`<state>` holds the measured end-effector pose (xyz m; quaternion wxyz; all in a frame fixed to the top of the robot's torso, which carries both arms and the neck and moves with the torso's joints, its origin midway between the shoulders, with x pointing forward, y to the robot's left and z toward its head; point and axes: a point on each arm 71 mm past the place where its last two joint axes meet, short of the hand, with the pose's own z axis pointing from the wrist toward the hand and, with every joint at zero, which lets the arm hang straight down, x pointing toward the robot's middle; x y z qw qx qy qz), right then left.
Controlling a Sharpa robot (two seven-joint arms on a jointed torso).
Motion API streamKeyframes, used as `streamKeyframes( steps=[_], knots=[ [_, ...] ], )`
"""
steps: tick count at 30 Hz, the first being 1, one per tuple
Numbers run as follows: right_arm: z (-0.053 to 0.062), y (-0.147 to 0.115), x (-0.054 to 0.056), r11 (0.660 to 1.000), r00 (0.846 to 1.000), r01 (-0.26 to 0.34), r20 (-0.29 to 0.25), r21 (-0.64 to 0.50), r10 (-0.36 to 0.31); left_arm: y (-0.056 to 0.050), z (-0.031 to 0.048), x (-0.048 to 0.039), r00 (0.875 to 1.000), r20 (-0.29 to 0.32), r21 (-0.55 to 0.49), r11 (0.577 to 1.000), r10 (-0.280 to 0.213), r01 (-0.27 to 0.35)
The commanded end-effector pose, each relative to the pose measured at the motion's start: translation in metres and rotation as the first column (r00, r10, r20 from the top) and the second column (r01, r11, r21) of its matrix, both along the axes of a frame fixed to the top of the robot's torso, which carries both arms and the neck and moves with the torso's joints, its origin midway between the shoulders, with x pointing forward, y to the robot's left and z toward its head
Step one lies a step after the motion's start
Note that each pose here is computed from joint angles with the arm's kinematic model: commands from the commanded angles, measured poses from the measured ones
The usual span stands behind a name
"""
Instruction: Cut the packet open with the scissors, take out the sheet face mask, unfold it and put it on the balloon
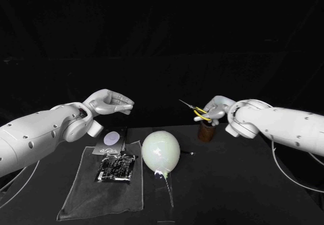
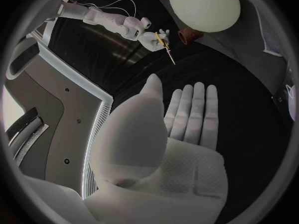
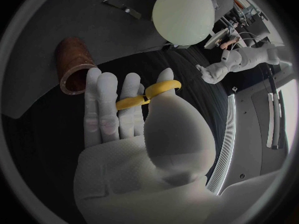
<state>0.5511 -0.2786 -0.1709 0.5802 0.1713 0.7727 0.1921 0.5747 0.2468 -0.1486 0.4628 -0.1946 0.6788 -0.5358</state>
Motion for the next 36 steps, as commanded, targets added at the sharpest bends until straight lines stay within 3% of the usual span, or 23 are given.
streamKeyframes(
  steps=[1,8,15,25,36],
  knots=[
    [0.003,0.013,0.013,0.972,0.997,-0.066,0.022,-0.226,0.073,-0.006,0.0057,0.0082,0.999,0.036,0.027,0.999,0.018,-0.019],
    [0.015,0.052,0.039,0.882,0.974,-0.112,0.125,-0.457,0.188,-0.024,0.0138,0.0229,0.992,0.128,0.115,0.993,0.019,-0.034],
    [0.026,0.087,0.05,0.789,0.936,-0.099,0.212,-0.606,0.28,-0.042,0.0239,0.0332,0.984,0.176,0.154,0.987,0.01,-0.037],
    [0.031,0.128,0.045,0.691,0.882,-0.101,0.257,-0.716,0.395,-0.075,0.0285,0.0398,0.981,0.19,0.246,0.969,-0.048,-0.001],
    [0.031,0.157,0.035,0.632,0.844,-0.116,0.259,-0.766,0.47,-0.105,0.0297,0.0443,0.98,0.185,0.3,0.954,-0.073,0.015]
  ],
)
